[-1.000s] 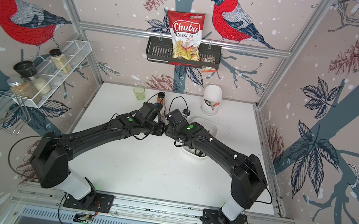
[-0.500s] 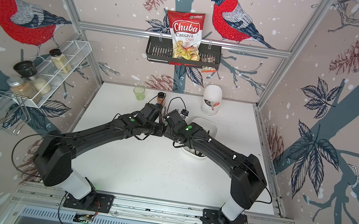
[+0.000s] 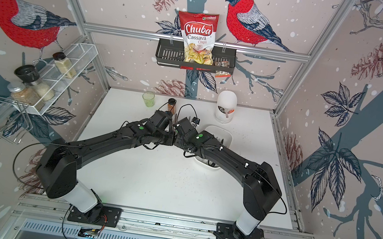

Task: Take the scissors out of the storage box
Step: Pick up the scissors from the storage box, then place the scissors at the center of the board.

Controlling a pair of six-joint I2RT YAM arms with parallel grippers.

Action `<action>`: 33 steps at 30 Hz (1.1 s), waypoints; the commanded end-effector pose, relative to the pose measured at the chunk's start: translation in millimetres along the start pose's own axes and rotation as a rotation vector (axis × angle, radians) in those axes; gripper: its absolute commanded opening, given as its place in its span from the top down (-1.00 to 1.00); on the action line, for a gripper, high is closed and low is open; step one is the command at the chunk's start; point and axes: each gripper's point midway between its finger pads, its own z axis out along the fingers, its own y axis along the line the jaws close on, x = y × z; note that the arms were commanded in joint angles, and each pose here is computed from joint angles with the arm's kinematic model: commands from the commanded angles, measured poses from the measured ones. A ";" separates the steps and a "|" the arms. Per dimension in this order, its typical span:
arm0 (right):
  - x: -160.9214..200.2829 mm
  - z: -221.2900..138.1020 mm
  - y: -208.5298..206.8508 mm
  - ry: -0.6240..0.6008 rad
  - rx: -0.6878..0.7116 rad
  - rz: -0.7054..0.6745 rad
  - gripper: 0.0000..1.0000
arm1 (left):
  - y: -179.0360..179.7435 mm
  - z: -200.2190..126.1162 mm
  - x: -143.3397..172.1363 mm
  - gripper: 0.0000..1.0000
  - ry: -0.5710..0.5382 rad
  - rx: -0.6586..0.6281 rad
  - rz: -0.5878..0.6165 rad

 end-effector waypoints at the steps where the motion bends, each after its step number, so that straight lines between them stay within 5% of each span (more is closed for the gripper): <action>1: -8.5 -4.0 10.1 -0.028 -0.043 0.010 0.11 | -9.7 -1.9 -5.1 0.89 -0.006 0.055 -0.017; 7: -22.6 -17.5 -3.3 -0.071 -0.028 0.032 -0.01 | 13.2 5.2 -4.5 0.89 0.014 0.011 -0.054; 14: -40.9 -41.0 -33.6 -0.126 -0.043 0.104 -0.10 | 83.7 17.4 -7.0 0.89 0.036 -0.089 -0.143; 33: -30.5 -55.6 -108.8 -0.117 0.008 0.232 -0.10 | 170.0 66.4 -5.0 0.94 0.152 -0.328 -0.084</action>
